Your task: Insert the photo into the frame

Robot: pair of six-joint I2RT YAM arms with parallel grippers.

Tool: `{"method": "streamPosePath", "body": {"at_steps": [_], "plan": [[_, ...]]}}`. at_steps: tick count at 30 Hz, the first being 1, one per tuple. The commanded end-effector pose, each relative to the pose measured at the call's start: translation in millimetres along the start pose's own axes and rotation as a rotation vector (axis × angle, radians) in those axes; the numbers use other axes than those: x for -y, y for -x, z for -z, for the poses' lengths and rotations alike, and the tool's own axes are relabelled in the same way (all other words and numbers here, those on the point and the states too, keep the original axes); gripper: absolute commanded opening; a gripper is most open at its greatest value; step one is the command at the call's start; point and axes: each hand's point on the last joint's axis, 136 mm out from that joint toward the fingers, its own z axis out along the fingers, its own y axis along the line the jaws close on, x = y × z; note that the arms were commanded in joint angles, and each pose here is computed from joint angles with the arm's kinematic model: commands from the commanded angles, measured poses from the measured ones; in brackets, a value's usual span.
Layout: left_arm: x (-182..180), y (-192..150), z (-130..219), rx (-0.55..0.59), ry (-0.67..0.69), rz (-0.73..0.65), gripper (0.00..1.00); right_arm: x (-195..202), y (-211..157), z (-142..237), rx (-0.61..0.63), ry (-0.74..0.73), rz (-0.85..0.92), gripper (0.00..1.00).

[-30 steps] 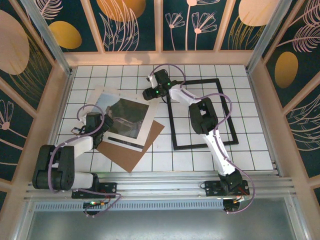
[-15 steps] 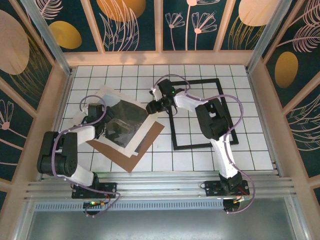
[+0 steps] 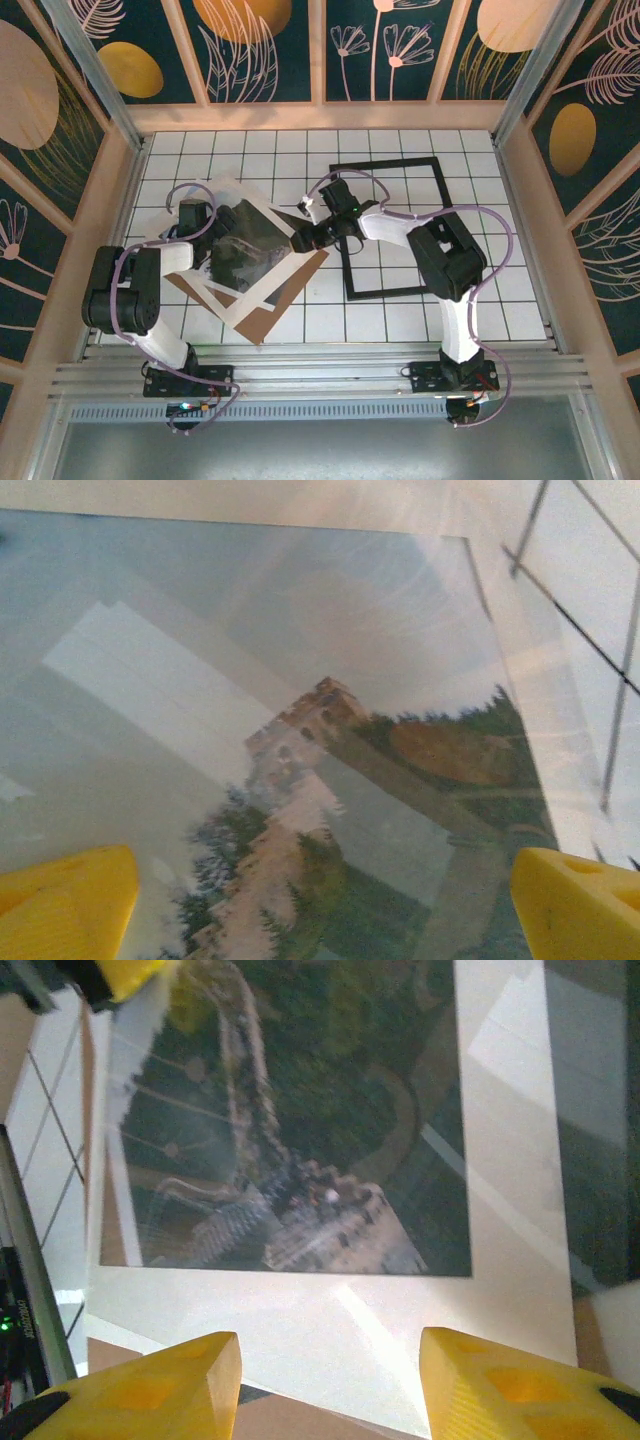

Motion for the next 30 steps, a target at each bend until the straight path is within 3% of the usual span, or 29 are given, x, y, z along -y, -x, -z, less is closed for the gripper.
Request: {"method": "streamPosePath", "body": {"at_steps": [1,8,11,18,25,30], "plan": [[31.5,-2.4,-5.4,-0.045,-0.154,0.002,0.94,-16.1,22.2,19.0,0.093,0.015,0.081,0.5],[67.3,10.0,-0.3,-0.05,-0.273,-0.057,0.93,2.6,44.5,40.6,0.2,-0.083,0.093,0.53],[71.3,25.6,12.9,0.008,-0.257,-0.086,0.93,13.8,63.6,51.5,0.281,-0.138,0.075,0.57],[25.7,57.0,62.2,0.22,-0.017,-0.069,0.97,39.8,92.3,62.3,0.416,-0.294,0.015,0.69],[-21.0,47.1,76.4,0.223,0.135,-0.023,0.99,64.6,98.0,41.0,0.364,-0.351,-0.025,0.75],[-27.8,37.8,68.9,0.171,0.129,-0.002,0.99,79.6,106.5,18.9,0.303,-0.388,-0.011,0.76]]}}
